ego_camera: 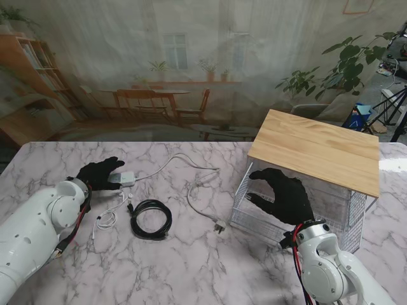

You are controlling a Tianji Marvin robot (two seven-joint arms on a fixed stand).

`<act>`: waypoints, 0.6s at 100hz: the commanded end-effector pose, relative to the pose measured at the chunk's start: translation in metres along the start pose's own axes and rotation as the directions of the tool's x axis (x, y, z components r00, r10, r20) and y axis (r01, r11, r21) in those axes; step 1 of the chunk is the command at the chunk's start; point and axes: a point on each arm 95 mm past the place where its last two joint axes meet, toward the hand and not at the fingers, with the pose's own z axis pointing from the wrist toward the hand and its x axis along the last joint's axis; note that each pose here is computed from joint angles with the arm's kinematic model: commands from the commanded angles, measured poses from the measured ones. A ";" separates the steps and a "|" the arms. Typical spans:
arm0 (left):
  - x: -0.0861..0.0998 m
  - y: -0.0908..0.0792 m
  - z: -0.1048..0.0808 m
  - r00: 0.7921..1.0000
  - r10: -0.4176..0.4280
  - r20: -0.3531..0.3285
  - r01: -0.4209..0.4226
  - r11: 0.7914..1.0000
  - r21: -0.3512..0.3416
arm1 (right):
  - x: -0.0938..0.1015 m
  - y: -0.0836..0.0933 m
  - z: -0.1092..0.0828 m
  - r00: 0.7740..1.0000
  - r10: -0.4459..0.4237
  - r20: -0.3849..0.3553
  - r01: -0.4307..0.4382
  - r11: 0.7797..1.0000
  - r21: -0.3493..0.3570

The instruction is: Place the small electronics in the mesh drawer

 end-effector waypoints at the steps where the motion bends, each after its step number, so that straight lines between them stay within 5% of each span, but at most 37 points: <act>1: -0.006 0.004 0.000 1.000 0.026 0.015 -0.025 0.999 -0.033 | -0.001 -0.002 -0.001 1.000 0.003 0.007 -0.003 1.000 0.003; 60: -0.013 0.020 0.013 0.994 0.077 0.079 -0.069 0.993 -0.096 | -0.002 -0.004 0.001 1.000 0.009 0.017 -0.010 1.000 0.018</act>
